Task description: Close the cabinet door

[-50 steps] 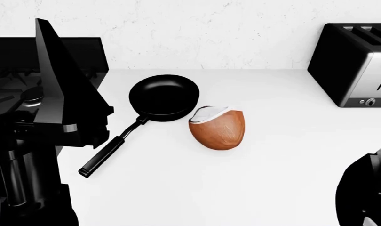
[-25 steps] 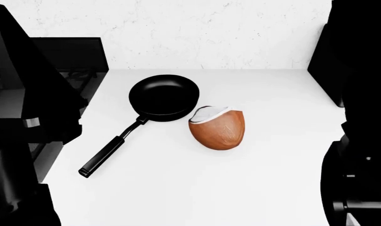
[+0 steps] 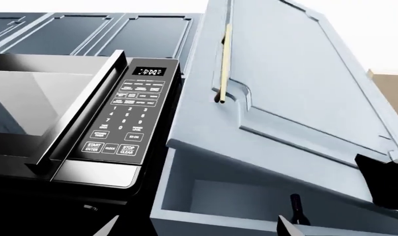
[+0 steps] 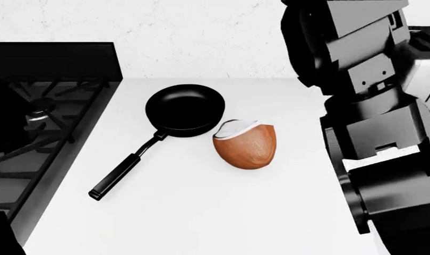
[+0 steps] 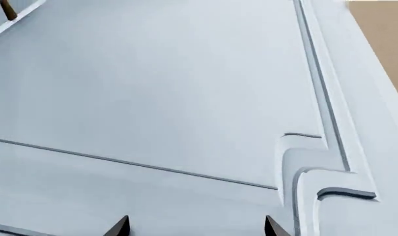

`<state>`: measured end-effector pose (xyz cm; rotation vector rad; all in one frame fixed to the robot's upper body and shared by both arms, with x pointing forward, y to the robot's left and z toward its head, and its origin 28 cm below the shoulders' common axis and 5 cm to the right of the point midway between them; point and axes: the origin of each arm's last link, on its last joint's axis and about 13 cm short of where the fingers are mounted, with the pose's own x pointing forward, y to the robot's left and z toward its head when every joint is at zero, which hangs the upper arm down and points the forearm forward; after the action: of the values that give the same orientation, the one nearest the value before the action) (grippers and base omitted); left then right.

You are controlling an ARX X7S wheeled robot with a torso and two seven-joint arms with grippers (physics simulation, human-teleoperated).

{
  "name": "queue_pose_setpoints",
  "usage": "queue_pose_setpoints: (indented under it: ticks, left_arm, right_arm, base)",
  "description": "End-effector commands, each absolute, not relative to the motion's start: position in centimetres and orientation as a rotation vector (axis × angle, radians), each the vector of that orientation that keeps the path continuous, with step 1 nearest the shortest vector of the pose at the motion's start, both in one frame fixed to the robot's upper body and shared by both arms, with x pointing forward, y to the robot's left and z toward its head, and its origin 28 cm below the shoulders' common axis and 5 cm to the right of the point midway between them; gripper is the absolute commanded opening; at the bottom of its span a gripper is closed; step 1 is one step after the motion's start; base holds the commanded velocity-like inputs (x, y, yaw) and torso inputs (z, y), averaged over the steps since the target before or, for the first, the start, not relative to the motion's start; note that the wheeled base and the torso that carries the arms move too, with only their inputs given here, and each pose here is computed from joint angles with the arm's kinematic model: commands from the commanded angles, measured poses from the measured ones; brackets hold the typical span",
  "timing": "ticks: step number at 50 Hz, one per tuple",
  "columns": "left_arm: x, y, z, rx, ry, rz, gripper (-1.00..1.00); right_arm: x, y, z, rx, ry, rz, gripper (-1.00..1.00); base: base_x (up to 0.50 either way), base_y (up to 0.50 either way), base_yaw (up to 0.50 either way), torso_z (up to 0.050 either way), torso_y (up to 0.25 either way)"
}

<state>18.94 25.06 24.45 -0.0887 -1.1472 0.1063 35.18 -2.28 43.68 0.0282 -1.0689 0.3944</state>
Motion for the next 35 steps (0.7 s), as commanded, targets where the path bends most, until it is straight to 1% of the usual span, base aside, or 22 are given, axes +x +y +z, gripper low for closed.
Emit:
queue_pose_setpoints:
  ticks: [1, 8, 18, 30, 32, 33, 34, 35]
  left_arm:
    - [18.7, 25.9, 24.9, -0.098, -1.154, 0.140, 1.00]
    - [18.4, 26.7, 25.0, -0.091, -1.151, 0.167, 1.00]
    - [18.2, 27.7, 24.9, -0.071, -1.137, 0.207, 1.00]
    - [17.8, 27.7, 25.0, -0.054, -1.135, 0.220, 1.00]
    - [17.7, 27.6, 24.9, -0.053, -1.134, 0.218, 1.00]
    - [17.8, 27.6, 24.9, -0.051, -1.133, 0.216, 1.00]
    - [17.8, 27.6, 24.9, -0.051, -1.134, 0.216, 1.00]
    - [17.9, 27.6, 24.9, -0.052, -1.134, 0.215, 1.00]
  right_arm:
    - [41.9, -3.4, 38.8, -0.115, -0.818, 0.252, 1.00]
    - [42.2, -3.3, 37.5, -0.136, -0.797, 0.280, 1.00]
    - [42.8, -4.3, 35.7, -0.111, -0.794, 0.299, 1.00]
    - [43.0, -4.9, 35.3, -0.112, -0.771, 0.273, 1.00]
    - [42.8, -4.9, 36.4, -0.104, -0.811, 0.259, 1.00]
    - [42.4, -5.0, 37.6, -0.097, -0.894, 0.239, 1.00]
    - [42.2, -4.9, 38.3, -0.106, -0.923, 0.236, 1.00]
    - [41.3, -4.8, 40.6, -0.079, -1.037, 0.234, 1.00]
  base:
    - [0.00, 0.00, 0.00, 0.000, 0.000]
    - [0.00, 0.00, 0.00, 0.000, 0.000]
    - [0.00, 0.00, 0.00, 0.000, 0.000]
    - [0.00, 0.00, 0.00, 0.000, 0.000]
    - [0.00, 0.00, 0.00, 0.000, 0.000]
    - [0.00, 0.00, 0.00, 0.000, 0.000]
    - [0.00, 0.00, 0.00, 0.000, 0.000]
    - [0.00, 0.00, 0.00, 0.000, 0.000]
